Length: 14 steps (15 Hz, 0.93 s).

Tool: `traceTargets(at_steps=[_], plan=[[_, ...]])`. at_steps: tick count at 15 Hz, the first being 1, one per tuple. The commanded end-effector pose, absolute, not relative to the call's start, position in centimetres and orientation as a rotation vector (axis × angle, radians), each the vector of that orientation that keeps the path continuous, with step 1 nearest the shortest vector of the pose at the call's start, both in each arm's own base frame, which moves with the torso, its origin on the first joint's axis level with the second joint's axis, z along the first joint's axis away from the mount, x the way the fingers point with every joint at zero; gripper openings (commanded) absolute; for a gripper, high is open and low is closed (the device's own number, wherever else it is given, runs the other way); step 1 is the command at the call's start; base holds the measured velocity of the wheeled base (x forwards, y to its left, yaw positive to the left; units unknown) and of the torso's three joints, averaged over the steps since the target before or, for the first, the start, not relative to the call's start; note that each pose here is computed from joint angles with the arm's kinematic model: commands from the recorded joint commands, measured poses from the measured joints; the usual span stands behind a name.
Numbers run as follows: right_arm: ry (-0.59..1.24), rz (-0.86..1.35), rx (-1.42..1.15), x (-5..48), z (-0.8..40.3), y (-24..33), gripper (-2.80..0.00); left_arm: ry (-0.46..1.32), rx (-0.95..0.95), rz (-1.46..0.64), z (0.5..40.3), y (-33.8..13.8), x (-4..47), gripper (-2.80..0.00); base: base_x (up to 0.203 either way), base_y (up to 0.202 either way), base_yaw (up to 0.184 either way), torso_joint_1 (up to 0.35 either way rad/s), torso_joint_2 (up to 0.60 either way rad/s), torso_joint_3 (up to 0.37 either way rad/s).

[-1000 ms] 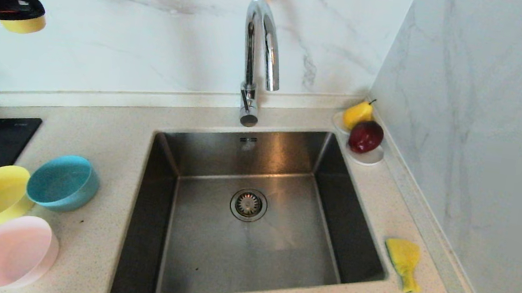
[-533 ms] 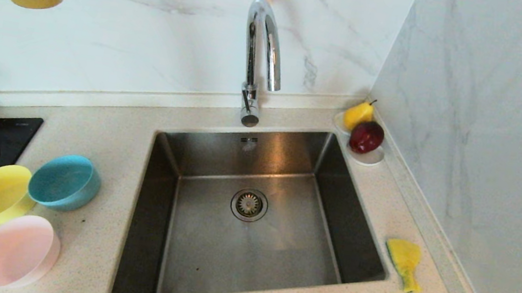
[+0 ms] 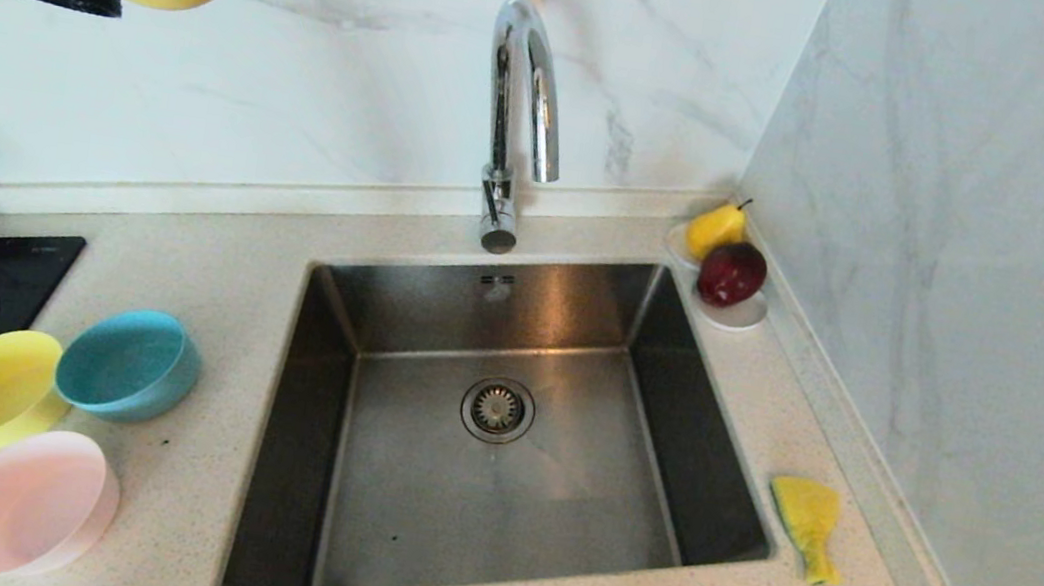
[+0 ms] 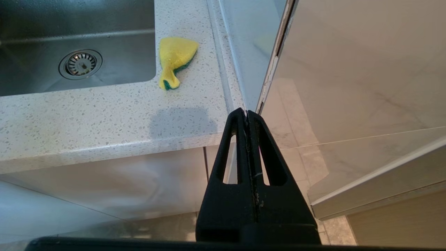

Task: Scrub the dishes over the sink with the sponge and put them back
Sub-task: Squeeze it onto the sponge

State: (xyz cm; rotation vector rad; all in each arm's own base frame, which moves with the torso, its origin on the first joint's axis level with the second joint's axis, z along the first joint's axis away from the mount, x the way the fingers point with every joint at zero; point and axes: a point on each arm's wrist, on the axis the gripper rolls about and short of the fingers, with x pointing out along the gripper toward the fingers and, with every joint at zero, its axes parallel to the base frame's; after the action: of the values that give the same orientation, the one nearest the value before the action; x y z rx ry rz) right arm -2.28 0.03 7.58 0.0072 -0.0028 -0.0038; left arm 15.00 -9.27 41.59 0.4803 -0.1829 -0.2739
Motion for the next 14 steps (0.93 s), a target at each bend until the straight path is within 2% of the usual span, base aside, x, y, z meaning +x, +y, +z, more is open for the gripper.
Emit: traceTargets(at_steps=[1, 6, 14], plan=[[-0.002, -0.003, 0.008, -2.3, 7.6, 0.0, -2.80, -0.191, 0.567, -0.336, 41.1, -10.8, 15.0, -2.80, 0.000, 0.000, 0.000, 0.000, 0.00, 0.000], [-0.002, -0.003, 0.008, -2.3, 7.6, 0.0, -2.80, -0.188, 0.667, -0.409, 40.2, -15.3, 15.4, -2.80, 0.000, 0.000, 0.000, 0.000, 0.00, 0.000], [-0.002, -0.003, 0.008, -2.3, 7.6, 0.0, -2.80, -0.257, 0.641, -0.372, 38.9, -24.2, 16.1, -2.80, 0.000, 0.000, 0.000, 0.000, 0.00, 0.000]])
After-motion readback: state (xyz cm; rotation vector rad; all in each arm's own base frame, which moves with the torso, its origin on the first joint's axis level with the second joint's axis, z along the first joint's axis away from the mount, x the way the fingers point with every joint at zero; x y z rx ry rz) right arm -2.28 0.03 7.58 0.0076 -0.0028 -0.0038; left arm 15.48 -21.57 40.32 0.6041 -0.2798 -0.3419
